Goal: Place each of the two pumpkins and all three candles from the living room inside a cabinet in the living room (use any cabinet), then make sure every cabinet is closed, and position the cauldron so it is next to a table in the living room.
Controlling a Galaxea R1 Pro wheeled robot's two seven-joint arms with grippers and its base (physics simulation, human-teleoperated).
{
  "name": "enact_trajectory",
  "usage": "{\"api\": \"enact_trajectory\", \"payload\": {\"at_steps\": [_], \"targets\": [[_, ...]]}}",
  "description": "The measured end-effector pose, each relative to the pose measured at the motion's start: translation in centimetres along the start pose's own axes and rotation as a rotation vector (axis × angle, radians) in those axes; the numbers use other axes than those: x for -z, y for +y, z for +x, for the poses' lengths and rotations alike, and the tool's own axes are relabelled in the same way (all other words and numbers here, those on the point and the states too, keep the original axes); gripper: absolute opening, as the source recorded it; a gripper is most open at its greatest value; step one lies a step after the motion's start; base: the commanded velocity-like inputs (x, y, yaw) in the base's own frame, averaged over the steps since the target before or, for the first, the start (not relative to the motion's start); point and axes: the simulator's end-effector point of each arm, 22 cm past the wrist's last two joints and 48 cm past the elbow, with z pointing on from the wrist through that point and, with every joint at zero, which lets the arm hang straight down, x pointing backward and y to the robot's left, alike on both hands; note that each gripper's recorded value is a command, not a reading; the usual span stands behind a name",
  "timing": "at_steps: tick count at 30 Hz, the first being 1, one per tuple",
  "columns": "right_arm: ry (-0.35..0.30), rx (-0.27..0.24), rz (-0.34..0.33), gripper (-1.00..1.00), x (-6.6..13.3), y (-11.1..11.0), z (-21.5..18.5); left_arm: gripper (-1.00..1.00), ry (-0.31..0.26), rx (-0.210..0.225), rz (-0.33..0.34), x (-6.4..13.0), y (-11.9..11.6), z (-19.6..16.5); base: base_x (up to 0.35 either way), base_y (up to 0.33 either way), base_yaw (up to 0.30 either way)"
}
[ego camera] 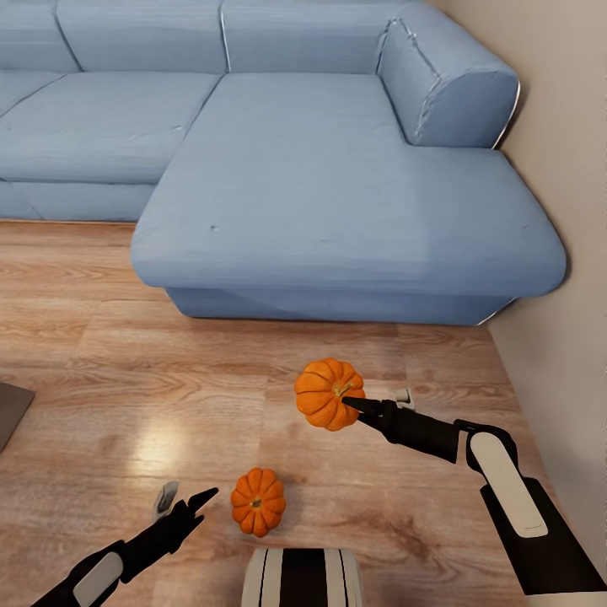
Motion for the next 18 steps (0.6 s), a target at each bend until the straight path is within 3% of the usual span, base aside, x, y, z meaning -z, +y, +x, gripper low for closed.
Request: {"api": "enact_trajectory", "payload": {"at_steps": [4,9,18], "targets": [[0.000,0.000,0.000,-1.00,0.0,0.0,0.0,1.00,0.006,-0.006,0.002,-0.1,-0.2,0.2,0.000,-0.015,0.000],[0.000,0.000,0.001,-1.00,0.0,-0.1,0.0,1.00,0.067,-0.047,-0.004,-1.2,-0.6,2.3,0.000,-0.003,0.000],[0.000,-0.001,0.001,-1.00,0.0,-0.1,0.0,1.00,0.086,-0.060,0.003,-2.4,-1.6,3.0,0.000,0.000,0.000]]}}
